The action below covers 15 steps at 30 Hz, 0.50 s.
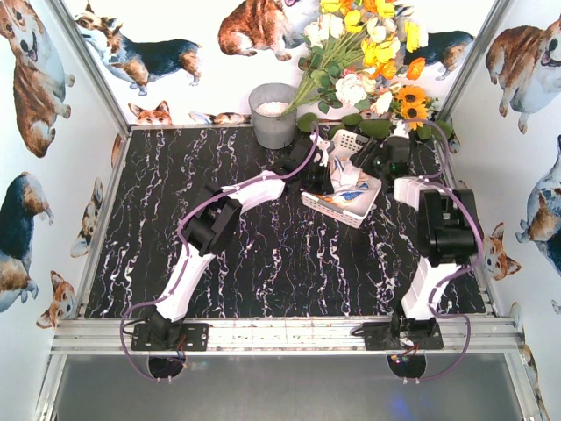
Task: Put the gloves into the storage basket
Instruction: Adjust the glove in the bin.
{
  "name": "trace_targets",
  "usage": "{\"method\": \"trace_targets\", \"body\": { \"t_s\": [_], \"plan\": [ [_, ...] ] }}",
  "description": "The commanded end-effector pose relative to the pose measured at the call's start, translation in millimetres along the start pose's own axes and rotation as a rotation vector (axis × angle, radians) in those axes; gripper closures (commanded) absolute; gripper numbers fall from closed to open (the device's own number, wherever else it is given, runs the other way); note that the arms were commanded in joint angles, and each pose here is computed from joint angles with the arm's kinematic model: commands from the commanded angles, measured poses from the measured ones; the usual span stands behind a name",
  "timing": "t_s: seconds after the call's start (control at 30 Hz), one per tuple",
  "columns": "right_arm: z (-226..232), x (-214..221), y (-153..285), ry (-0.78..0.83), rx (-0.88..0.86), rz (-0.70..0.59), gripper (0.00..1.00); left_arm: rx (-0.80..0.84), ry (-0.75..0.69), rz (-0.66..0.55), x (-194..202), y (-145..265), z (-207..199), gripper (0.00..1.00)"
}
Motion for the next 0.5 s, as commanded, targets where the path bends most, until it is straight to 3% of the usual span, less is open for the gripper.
{"method": "trace_targets", "body": {
  "t_s": [0.0, 0.13, 0.47],
  "plan": [
    [29.4, -37.4, 28.4, 0.091, -0.044, -0.109, 0.46, -0.047, 0.016, 0.114, 37.3, -4.9, 15.3, 1.0],
    [46.2, -30.4, 41.7, 0.142, -0.083, -0.073, 0.47, -0.042, 0.015, 0.105, 34.4, -4.4, 13.5, 1.0],
    [63.0, 15.0, 24.3, 0.172, -0.13, 0.155, 0.65, -0.038, 0.02, 0.093, 31.1, -5.2, 12.9, 1.0]
  ]
}}
Point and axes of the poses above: each gripper's point midway between its finger pads, its own y axis back along the fingers, its own z axis along the line the jaws close on, x = y × z, the point moved 2 cm from there along y, back along the fingers, and after that the axes turned 10 degrees about -y, right-handed, at the moved point
